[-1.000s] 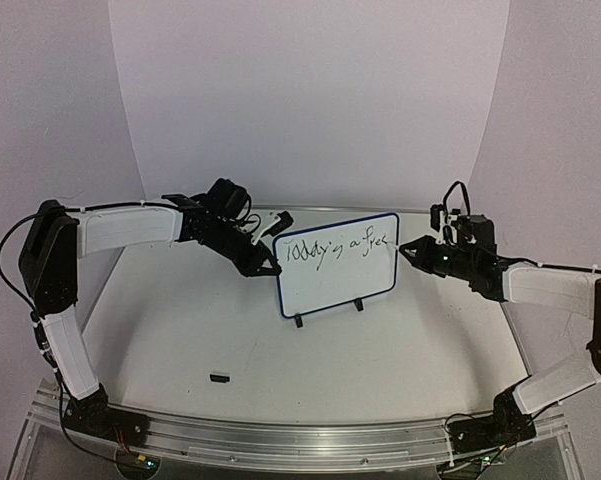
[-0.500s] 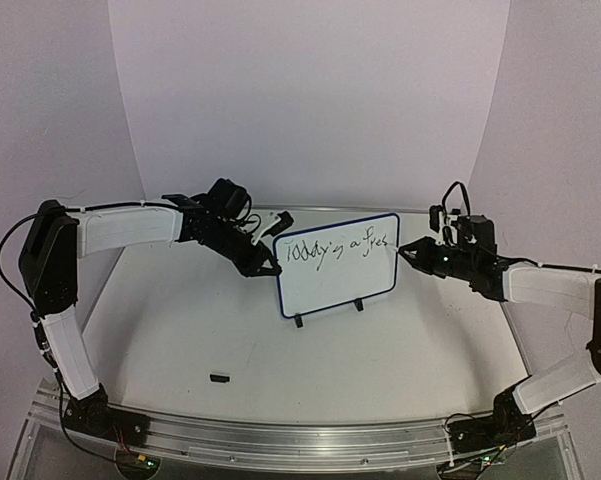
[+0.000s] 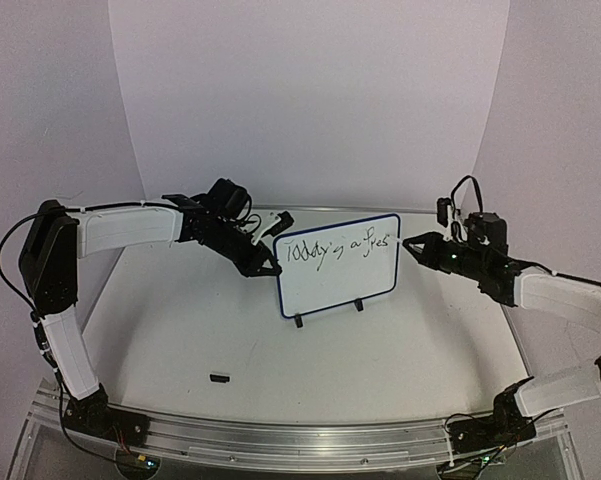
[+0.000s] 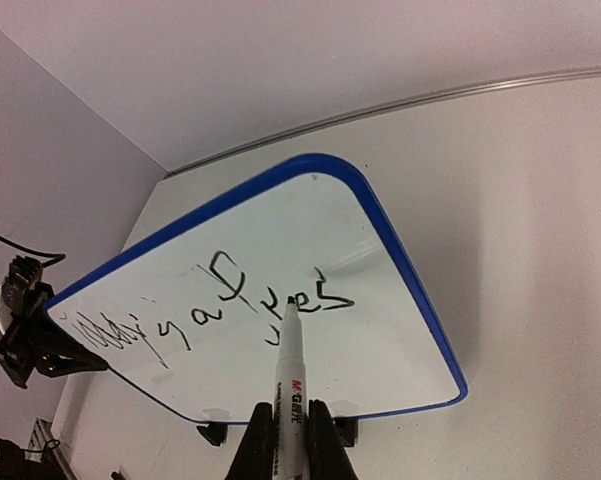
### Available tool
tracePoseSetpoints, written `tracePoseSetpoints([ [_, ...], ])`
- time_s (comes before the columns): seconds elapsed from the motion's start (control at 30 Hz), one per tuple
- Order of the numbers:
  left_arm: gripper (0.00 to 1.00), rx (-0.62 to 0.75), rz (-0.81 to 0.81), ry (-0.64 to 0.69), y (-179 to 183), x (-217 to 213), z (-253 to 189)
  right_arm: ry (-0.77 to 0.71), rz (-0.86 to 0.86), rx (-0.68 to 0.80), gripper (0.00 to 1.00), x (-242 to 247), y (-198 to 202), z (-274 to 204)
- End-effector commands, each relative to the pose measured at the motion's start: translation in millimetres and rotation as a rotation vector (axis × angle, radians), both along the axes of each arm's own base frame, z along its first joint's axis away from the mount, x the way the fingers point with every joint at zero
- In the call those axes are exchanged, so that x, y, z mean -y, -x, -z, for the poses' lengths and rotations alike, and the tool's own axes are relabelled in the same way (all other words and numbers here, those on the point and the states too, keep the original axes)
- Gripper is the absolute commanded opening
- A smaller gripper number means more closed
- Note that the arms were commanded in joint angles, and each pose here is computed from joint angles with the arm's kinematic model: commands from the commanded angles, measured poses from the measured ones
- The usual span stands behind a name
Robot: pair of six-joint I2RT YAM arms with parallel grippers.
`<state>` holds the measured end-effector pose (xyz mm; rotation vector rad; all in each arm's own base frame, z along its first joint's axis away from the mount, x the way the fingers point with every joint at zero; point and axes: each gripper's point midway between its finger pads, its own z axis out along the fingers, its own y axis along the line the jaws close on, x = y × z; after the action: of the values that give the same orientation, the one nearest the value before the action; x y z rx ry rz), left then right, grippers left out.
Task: Write a sentence on the whiteboard
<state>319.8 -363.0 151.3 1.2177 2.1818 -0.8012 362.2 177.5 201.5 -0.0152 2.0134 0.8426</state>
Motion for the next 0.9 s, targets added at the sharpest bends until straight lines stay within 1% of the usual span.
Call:
tracePoseSetpoints([
  [0.0,0.0,0.041,-0.002,-0.03,-7,-1,-3,0.003,0.088,0.098,0.0,19,3,-36],
  [0.13,0.0,0.04,-0.002,-0.03,-7,-1,-3,0.029,0.116,0.091,0.0,23,-4,-33],
  [0.27,0.0,0.04,-0.002,-0.032,-7,-1,-2,0.041,0.107,0.084,0.0,19,-11,-30],
  [0.63,0.0,0.036,-0.001,-0.033,-7,-1,-1,0.035,0.086,0.116,0.0,13,-19,-40],
  [0.87,0.0,0.04,-0.002,-0.032,-7,-1,-2,0.037,0.079,0.111,0.0,9,-27,-37],
])
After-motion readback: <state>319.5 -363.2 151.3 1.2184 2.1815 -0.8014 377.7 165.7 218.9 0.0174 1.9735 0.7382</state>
